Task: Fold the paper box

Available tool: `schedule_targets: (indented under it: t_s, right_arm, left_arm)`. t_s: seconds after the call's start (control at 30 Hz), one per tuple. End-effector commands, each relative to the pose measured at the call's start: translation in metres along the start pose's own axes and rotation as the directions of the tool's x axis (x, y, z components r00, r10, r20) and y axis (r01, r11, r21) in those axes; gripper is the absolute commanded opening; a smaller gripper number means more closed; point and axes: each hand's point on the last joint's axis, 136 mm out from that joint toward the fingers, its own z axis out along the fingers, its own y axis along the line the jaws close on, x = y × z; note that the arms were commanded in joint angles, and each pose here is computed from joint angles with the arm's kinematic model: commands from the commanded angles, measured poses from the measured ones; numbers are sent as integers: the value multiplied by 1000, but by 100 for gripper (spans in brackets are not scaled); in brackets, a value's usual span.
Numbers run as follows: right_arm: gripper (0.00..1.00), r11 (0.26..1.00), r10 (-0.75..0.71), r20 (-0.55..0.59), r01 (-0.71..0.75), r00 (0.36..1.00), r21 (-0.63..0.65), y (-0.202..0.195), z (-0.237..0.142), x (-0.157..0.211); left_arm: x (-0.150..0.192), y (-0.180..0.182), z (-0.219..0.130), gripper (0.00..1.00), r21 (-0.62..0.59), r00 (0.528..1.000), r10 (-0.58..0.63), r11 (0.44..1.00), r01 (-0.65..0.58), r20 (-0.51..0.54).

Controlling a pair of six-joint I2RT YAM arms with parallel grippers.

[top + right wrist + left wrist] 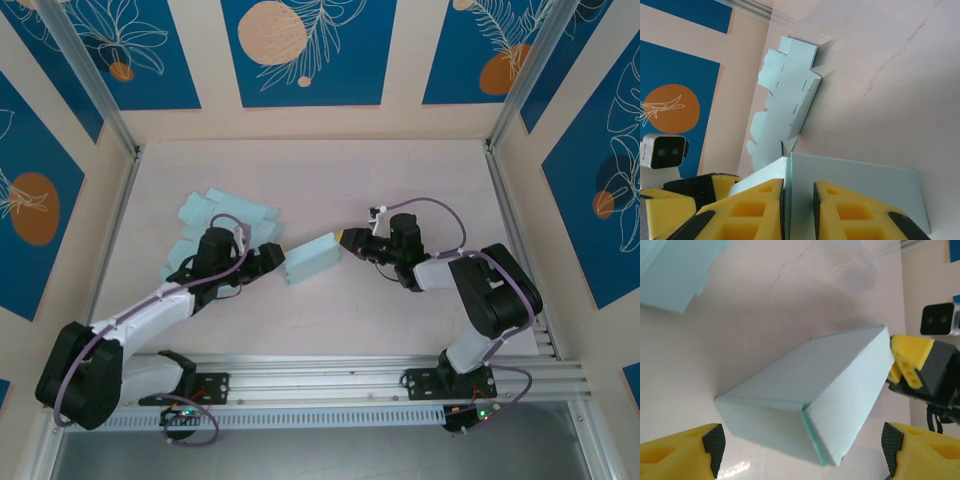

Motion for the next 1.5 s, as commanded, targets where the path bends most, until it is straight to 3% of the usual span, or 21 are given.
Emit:
schedule_targets:
  t_s: [0.0, 0.33, 0.63, 0.77, 1.0, 1.2, 1.47]
  right_arm:
    - [22, 919, 244, -178, -168, 953, 358, -93, -18, 85]
    - [21, 916, 240, -187, -158, 953, 369, -92, -16, 90]
    - [20, 909, 247, -181, -163, 952, 384, -96, -17, 90]
    - [19, 912, 238, -179, -157, 955, 379, -93, -21, 91]
    - [20, 887, 190, -167, -97, 968, 452, -92, -52, 102]
    - [23, 850, 163, -126, -74, 979, 522, -90, -87, 109]
    - [34, 818, 131, -69, -69, 989, 571, -73, -126, 109]
  left_arm:
    - [19, 17, 2, 78, -19, 995, -76, 997, 75, -63]
    - [12, 5, 20, 73, 59, 994, -88, 994, 92, -62]
    - [38, 30, 23, 30, 15, 984, -136, 990, 139, -116]
    - [55, 28, 30, 14, 20, 984, -79, 996, 83, -158]
    - [82, 36, 29, 9, -17, 980, 87, 996, -91, -180]
    - [102, 33, 37, 6, 4, 948, 250, 967, -254, -196]
    - [102, 25, 47, 6, 15, 933, 300, 953, -303, -199]
